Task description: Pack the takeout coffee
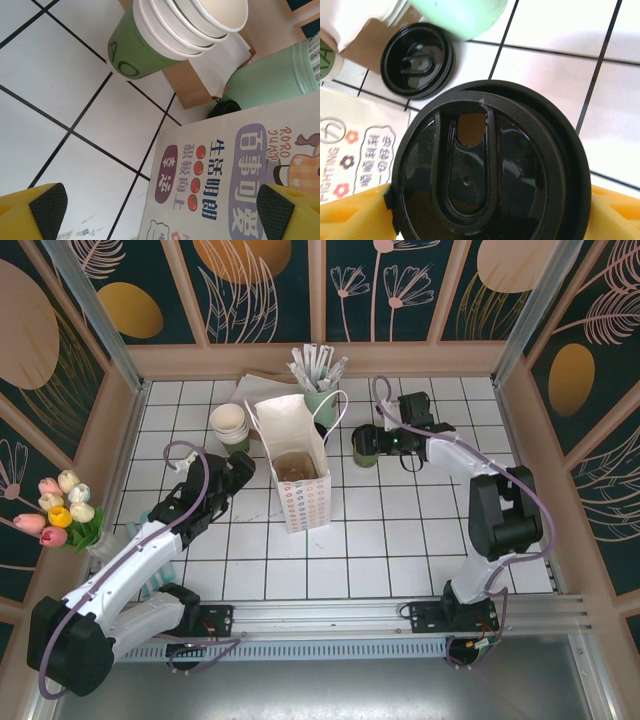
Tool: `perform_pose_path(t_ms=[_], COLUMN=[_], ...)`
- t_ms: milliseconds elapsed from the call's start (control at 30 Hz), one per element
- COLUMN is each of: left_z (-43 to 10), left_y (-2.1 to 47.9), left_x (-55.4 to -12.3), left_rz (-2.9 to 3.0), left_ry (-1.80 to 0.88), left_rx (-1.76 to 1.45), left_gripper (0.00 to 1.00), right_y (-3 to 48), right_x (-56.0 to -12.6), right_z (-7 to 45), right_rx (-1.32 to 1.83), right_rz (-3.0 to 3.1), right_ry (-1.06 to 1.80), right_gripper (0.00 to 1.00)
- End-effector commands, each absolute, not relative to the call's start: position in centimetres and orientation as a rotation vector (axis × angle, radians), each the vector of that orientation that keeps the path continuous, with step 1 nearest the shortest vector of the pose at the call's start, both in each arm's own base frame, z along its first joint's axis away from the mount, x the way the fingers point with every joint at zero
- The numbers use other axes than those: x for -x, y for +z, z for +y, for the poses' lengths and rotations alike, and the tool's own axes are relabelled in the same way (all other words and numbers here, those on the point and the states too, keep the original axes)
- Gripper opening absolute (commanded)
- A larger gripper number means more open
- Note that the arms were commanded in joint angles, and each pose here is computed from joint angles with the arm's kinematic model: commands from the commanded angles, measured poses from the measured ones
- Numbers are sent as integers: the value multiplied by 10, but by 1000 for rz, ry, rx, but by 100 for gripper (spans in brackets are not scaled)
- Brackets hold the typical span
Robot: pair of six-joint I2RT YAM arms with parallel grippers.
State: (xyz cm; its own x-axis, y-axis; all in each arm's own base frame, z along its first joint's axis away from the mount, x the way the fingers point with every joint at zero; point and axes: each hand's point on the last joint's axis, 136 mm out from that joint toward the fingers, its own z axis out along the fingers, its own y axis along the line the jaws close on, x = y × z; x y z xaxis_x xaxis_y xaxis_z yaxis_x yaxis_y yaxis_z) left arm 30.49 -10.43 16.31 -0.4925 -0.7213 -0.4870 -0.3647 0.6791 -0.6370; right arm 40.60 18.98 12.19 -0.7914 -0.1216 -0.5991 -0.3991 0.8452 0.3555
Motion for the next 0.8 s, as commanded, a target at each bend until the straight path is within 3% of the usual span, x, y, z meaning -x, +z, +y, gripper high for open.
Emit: perform_pose_path(t_ms=[0,433,767], left_z=[-101,-99,-102], left_y=[171,179,174], left_x=[-306,-309,-310], left_rz=[2091,2057,2070], left_ry=[-577,-574,-583], left_rx=[804,798,802], left_gripper=[99,99,98], right_y=[133,120,108], right_x=[-387,-310,-298], right_z=[190,181,177], right_rx=[349,304,314], right_rz=[2431,2506,2543], right_ry=[631,673,670], right_gripper=[81,81,85])
